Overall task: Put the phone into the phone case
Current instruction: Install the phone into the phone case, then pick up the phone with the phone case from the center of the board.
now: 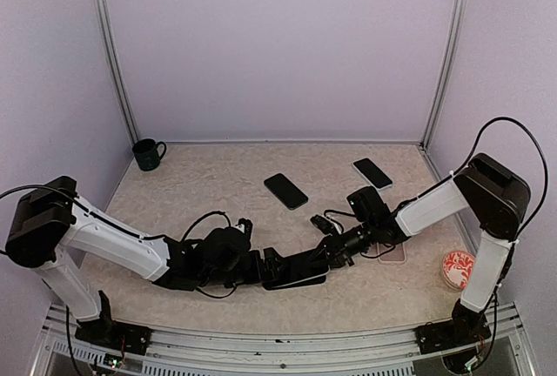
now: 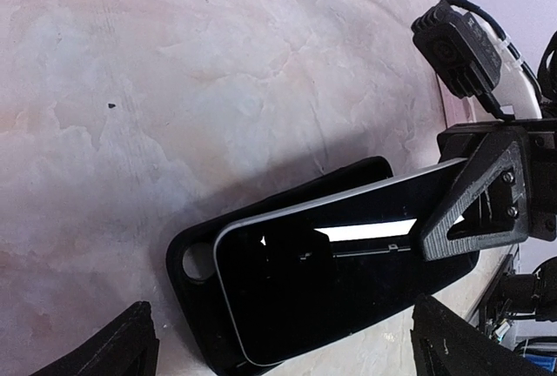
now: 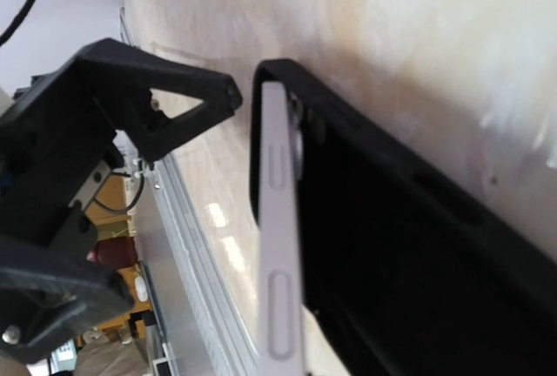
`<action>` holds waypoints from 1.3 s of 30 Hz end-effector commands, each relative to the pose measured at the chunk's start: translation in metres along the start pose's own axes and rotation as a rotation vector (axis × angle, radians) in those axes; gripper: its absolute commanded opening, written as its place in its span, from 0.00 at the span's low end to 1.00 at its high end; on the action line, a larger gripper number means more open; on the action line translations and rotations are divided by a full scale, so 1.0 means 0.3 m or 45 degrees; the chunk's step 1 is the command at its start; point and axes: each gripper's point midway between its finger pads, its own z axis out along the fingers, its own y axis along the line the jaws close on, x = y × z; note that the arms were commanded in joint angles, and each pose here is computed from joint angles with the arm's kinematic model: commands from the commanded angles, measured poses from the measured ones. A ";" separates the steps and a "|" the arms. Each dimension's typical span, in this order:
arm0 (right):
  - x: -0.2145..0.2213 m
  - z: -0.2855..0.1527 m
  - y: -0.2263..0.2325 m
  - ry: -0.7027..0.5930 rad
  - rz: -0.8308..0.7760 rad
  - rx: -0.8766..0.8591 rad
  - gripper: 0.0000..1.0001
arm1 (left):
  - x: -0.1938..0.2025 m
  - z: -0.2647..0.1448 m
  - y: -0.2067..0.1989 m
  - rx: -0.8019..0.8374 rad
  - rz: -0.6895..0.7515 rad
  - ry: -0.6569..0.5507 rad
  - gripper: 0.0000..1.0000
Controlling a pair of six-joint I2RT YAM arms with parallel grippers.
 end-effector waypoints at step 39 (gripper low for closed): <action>0.017 0.097 -0.072 0.154 0.275 -0.024 0.00 | 0.052 0.071 -0.056 0.012 0.098 0.028 0.99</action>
